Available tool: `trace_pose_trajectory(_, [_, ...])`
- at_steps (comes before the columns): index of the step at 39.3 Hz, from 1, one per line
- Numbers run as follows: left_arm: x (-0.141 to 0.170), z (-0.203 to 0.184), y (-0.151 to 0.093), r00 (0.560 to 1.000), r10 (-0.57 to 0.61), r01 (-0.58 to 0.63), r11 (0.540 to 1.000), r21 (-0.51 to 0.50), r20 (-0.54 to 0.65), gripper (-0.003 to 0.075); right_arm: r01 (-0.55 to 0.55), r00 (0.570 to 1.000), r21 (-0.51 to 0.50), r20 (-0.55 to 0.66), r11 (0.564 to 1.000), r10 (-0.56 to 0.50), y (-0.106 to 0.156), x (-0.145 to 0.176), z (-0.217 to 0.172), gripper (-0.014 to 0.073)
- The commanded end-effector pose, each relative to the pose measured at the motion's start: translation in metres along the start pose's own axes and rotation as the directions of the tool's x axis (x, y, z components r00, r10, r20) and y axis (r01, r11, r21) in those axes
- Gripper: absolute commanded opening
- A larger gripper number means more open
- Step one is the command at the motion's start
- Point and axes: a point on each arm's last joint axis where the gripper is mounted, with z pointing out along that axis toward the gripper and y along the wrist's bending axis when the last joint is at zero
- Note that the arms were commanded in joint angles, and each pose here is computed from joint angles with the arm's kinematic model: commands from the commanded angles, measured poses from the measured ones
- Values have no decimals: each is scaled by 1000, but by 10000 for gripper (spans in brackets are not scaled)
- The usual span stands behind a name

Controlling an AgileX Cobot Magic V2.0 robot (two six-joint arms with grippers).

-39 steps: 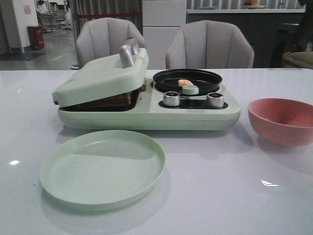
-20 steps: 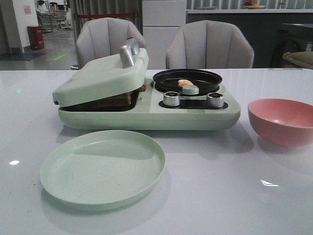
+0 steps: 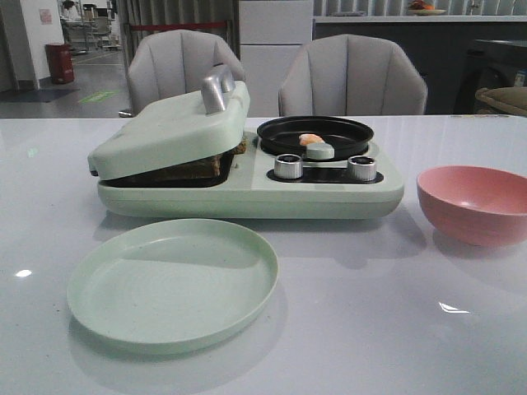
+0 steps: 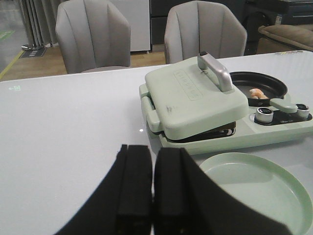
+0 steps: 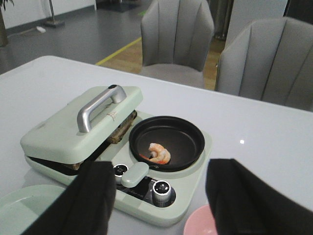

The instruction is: Make breakfast with bread and shrimp

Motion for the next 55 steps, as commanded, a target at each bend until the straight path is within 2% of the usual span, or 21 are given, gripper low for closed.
trace_pose_trajectory(1, [-15, -2, -1, 995, -18, 17, 1000, 10, 98, 114, 2, 983, 50, 181, 999, -11, -2, -1, -27, 505])
trace_pose_trajectory(11, [-15, -2, -1, 995, -18, 17, 1000, 10, 98, 114, -4, 959, 54, 283, 999, -11, 1, 55, -76, 505])
trace_pose_trajectory(20, [-15, -2, -1, 995, -18, 17, 1000, 10, 98, 114, -4, 955, 55, 296, 999, -12, 1, 95, -85, 505])
trace_pose_trajectory(48, [-15, -2, -1, 995, -18, 17, 1000, 10, 98, 114, -6, 959, 57, 284, 998, -11, 1, 100, -83, 504])
trace_pose_trajectory(52, [-15, -2, -1, 995, -18, 17, 1000, 10, 98, 114, -6, 958, 58, 285, 998, -11, 1, 100, -83, 435])
trace_pose_trajectory(55, [-15, -2, -1, 995, -18, 17, 1000, 10, 98, 114, -6, 958, 58, 285, 998, -11, 1, 100, -83, 303])
